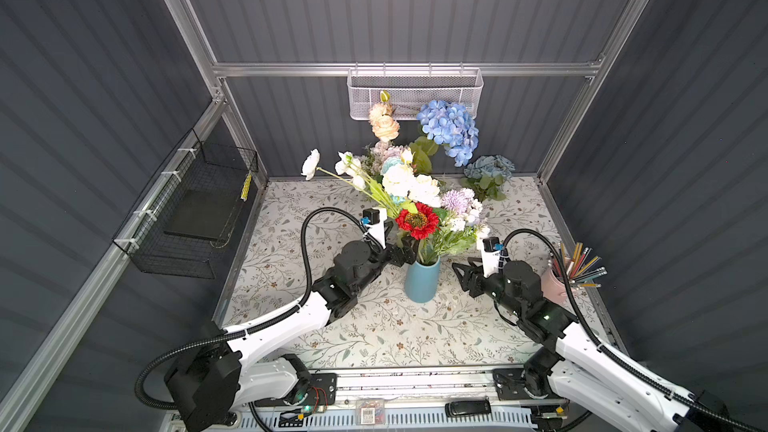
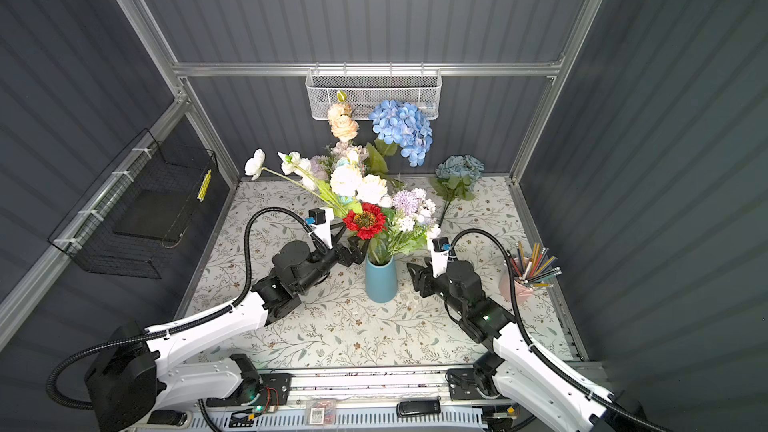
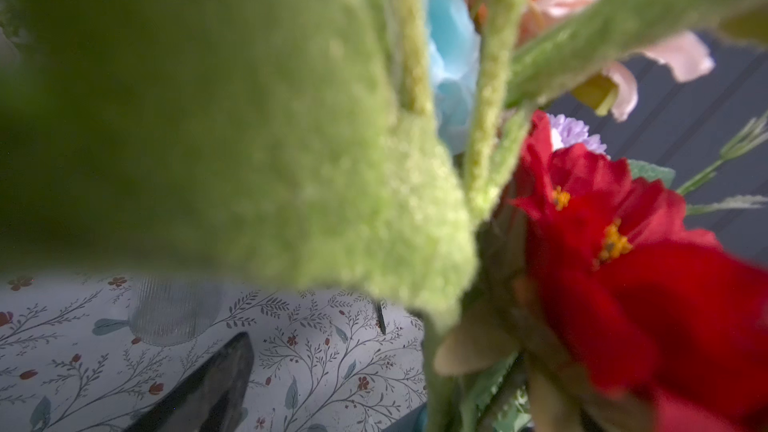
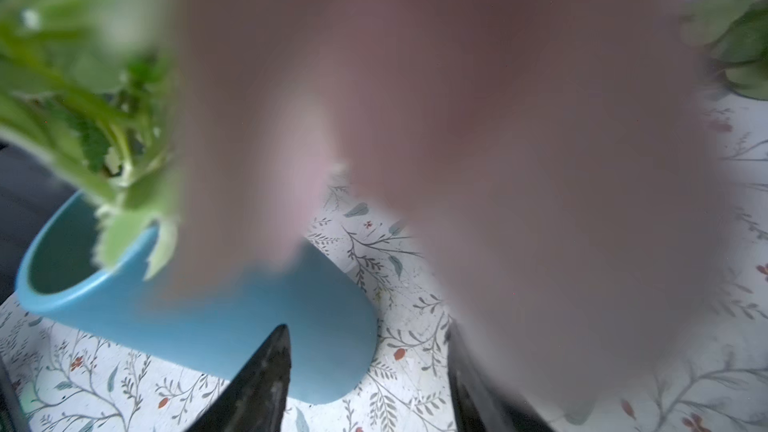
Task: Arrange the flowers into the vase
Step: 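Open the right gripper and move it back toward the pale blue roses, then close the right gripper on the pale blue rose bunch stems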
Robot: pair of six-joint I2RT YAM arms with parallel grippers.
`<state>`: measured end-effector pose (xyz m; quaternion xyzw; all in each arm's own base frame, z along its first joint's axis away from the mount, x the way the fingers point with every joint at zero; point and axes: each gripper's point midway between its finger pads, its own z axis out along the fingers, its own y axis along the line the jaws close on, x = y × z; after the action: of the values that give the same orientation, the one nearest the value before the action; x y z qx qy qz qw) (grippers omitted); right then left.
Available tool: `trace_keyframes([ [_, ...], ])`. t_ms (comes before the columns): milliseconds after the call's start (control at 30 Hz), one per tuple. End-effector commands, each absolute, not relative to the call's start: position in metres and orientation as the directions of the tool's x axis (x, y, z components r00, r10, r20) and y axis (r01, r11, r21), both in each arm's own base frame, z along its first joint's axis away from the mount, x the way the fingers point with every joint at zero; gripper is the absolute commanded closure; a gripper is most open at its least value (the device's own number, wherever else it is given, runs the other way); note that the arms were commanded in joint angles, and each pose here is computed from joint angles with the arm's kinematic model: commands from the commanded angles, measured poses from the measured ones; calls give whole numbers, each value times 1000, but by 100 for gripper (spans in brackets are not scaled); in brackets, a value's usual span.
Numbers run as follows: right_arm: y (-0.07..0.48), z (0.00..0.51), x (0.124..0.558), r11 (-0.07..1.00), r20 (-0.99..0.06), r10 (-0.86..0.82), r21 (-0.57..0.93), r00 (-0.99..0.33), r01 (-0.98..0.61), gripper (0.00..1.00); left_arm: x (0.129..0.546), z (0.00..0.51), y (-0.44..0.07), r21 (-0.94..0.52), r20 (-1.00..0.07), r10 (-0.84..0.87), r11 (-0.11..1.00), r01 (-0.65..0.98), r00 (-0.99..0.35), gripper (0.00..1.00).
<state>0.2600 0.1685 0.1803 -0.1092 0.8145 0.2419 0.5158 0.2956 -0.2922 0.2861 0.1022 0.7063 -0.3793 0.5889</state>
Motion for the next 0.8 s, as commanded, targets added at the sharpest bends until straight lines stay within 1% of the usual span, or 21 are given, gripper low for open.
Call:
trace_keyframes([
  [0, 153, 178, 264, 888, -889, 112, 290, -444, -356, 39, 298, 301, -291, -426, -905, -334, 678, 599, -265, 1],
  [167, 117, 173, 276, 932, -869, 199, 311, -454, -187, 37, 298, 300, -291, -428, -904, -336, 678, 598, -266, 1],
  [333, 89, 168, 297, 923, -828, 327, 384, -456, -36, 37, 299, 299, -293, -428, -904, -335, 677, 598, -266, 1],
  [400, 83, 166, 308, 918, -811, 349, 397, -469, -4, 38, 299, 298, -293, -428, -904, -335, 677, 599, -267, 1],
  [533, 79, 160, 342, 933, -775, 325, 357, -541, 50, 38, 298, 297, -292, -427, -904, -335, 678, 599, -265, 1],
  [667, 66, 141, 384, 939, -689, 332, 304, -645, 158, 39, 297, 298, -291, -423, -906, -334, 676, 603, -261, 1],
  [767, 60, 133, 414, 935, -646, 347, 297, -680, 194, 39, 295, 296, -291, -428, -904, -335, 673, 604, -267, 1],
])
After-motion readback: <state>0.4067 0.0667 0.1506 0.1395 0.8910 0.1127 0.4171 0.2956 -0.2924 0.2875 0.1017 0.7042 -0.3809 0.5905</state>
